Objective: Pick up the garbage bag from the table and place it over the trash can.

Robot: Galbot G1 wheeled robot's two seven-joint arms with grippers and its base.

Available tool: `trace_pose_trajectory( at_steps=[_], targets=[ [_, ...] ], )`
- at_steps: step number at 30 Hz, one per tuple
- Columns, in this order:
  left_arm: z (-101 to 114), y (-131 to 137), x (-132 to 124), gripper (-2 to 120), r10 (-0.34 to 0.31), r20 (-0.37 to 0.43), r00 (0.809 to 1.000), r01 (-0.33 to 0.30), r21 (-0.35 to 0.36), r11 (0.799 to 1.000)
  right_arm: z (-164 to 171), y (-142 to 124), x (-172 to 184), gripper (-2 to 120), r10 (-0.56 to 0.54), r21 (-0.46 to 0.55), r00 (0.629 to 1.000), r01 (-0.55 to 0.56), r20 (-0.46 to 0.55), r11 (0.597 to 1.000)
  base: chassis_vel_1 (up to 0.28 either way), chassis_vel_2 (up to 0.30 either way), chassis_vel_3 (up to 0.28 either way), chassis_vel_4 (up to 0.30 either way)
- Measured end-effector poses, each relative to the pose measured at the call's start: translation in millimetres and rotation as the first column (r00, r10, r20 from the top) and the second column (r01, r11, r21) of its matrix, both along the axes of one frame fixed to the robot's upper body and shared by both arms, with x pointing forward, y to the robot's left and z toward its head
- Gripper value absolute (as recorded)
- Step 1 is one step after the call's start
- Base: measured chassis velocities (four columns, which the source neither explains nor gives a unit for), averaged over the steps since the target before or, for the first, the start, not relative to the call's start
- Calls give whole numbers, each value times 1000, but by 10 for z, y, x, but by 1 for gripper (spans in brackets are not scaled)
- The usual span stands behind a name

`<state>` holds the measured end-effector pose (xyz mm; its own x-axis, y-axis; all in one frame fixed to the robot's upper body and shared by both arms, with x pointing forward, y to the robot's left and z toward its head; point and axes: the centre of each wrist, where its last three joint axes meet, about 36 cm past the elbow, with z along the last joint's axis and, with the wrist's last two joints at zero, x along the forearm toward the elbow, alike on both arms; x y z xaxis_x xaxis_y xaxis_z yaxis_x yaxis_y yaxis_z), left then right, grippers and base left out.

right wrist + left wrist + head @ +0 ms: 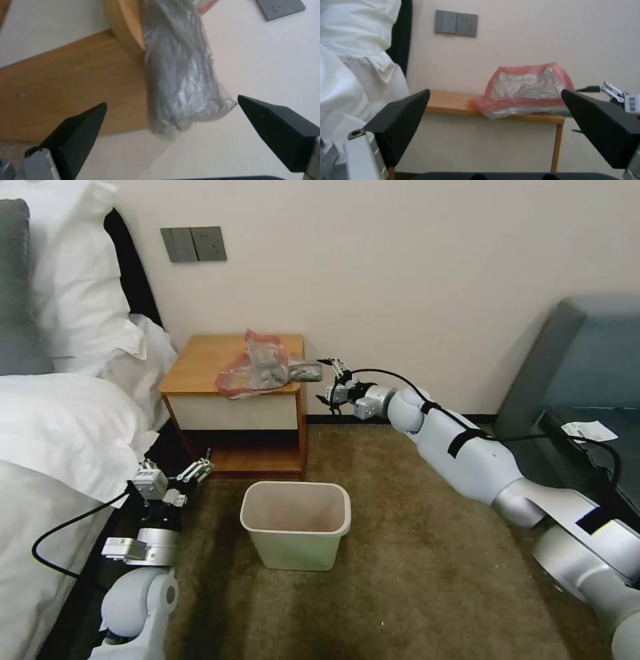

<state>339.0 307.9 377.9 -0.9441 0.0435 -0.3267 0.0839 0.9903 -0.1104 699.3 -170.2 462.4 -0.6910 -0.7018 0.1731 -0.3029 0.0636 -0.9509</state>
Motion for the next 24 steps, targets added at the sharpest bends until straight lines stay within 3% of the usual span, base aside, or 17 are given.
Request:
trace_pose_trajectory(
  at_steps=[16,24],
  targets=[
    [-64,-62,-19,97,-5,-8,1000,5,-3,1000,3,240,82,100,14,-17,999,-14,39,1000,0,0,0,0],
    [-86,-67,-49,97,1,-8,1000,-2,-4,1000,-13,254,98,74,6,-14,999,-5,51,1000,0,0,0,0]
  ],
)
